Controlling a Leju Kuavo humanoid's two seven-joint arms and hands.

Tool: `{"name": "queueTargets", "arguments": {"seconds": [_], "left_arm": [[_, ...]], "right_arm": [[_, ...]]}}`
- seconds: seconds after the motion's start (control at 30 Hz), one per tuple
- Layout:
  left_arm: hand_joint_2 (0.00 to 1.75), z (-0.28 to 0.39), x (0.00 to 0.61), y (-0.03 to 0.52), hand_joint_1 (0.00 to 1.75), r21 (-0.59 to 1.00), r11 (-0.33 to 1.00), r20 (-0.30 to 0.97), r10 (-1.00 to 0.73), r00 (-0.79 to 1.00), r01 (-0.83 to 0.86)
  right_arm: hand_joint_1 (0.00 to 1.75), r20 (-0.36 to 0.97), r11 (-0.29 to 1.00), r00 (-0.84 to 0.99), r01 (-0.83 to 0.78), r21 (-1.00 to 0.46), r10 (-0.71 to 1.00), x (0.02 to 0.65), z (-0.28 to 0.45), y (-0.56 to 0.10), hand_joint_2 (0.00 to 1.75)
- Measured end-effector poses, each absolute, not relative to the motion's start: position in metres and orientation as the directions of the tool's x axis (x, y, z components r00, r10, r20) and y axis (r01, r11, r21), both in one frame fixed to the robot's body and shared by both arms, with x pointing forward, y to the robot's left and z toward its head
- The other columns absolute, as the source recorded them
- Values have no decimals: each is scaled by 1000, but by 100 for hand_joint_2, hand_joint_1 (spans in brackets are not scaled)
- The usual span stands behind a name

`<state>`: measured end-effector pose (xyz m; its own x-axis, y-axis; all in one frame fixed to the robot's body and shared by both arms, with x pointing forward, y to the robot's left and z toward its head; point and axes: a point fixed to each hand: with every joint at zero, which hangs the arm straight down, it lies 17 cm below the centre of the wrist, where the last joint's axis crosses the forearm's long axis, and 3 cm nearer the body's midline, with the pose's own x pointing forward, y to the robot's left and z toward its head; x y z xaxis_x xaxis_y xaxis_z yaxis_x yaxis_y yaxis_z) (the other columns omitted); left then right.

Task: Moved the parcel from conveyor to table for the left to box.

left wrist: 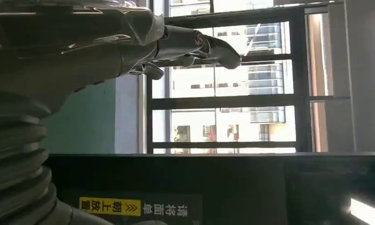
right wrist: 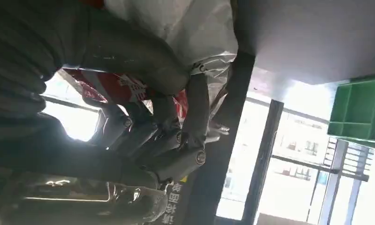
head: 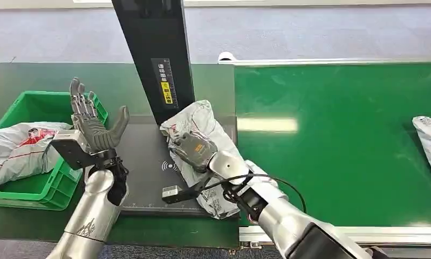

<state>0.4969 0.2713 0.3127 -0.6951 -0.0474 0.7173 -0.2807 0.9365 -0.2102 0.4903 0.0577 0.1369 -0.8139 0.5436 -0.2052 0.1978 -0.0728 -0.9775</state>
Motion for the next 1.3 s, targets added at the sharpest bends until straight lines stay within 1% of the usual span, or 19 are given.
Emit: {"name": "queueTargets", "arguments": {"seconds": [0.17, 0.2, 0.23, 0.27, 0.4, 0.5, 0.73, 0.93, 1.07, 1.1, 1.13, 1.23, 1.3], "left_arm": [[175, 307, 505, 261, 0, -222, 948, 730, 7, -683, -227], [175, 305, 507, 259, 0, -220, 950, 734, 11, -679, -223], [175, 304, 508, 257, 0, -219, 951, 738, 15, -675, -219], [175, 303, 510, 256, 0, -221, 952, 739, 21, -673, -213], [175, 298, 514, 252, 0, -223, 954, 751, 38, -659, -199], [175, 295, 515, 251, 0, -223, 954, 756, 41, -653, -198], [175, 292, 516, 247, 0, -215, 958, 762, 41, -646, -192], [175, 292, 517, 244, 0, -216, 960, 762, 54, -645, -176], [175, 292, 519, 243, 0, -214, 960, 764, 51, -643, -178], [175, 292, 519, 244, 0, -214, 960, 766, 49, -641, -182], [175, 291, 520, 245, 0, -213, 959, 769, 48, -638, -185], [175, 286, 522, 249, 0, -215, 957, 786, 53, -616, -192], [175, 281, 522, 254, 0, -220, 957, 796, 64, -602, -188]], "right_arm": [[175, -238, -64, -822, 240, -969, 517, 485, 137, 60, 175], [105, -239, -66, -825, 240, -969, 513, 483, 135, 60, 175], [28, -239, -63, -827, 241, -969, 510, 481, 133, 60, 175], [2, -241, -54, -829, 248, -967, 506, 478, 132, 60, 175], [0, -256, 15, -840, 299, -954, 479, 464, 137, 65, 175], [0, -253, 43, -855, 304, -952, 452, 452, 138, 72, 175], [0, -242, 80, -860, 309, -948, 450, 448, 146, 76, 175], [0, -164, 138, -906, 234, -962, 389, 436, 146, 83, 175], [0, -150, 181, -932, 219, -959, 330, 412, 142, 94, 175], [0, -134, 217, -940, 209, -954, 313, 404, 146, 98, 175], [0, -97, 278, -947, 187, -942, 306, 397, 155, 101, 175], [0, 119, 530, -928, 94, -843, 354, 404, 201, 92, 175], [0, 260, 650, -902, 29, -760, 345, 415, 225, 81, 175]]}}
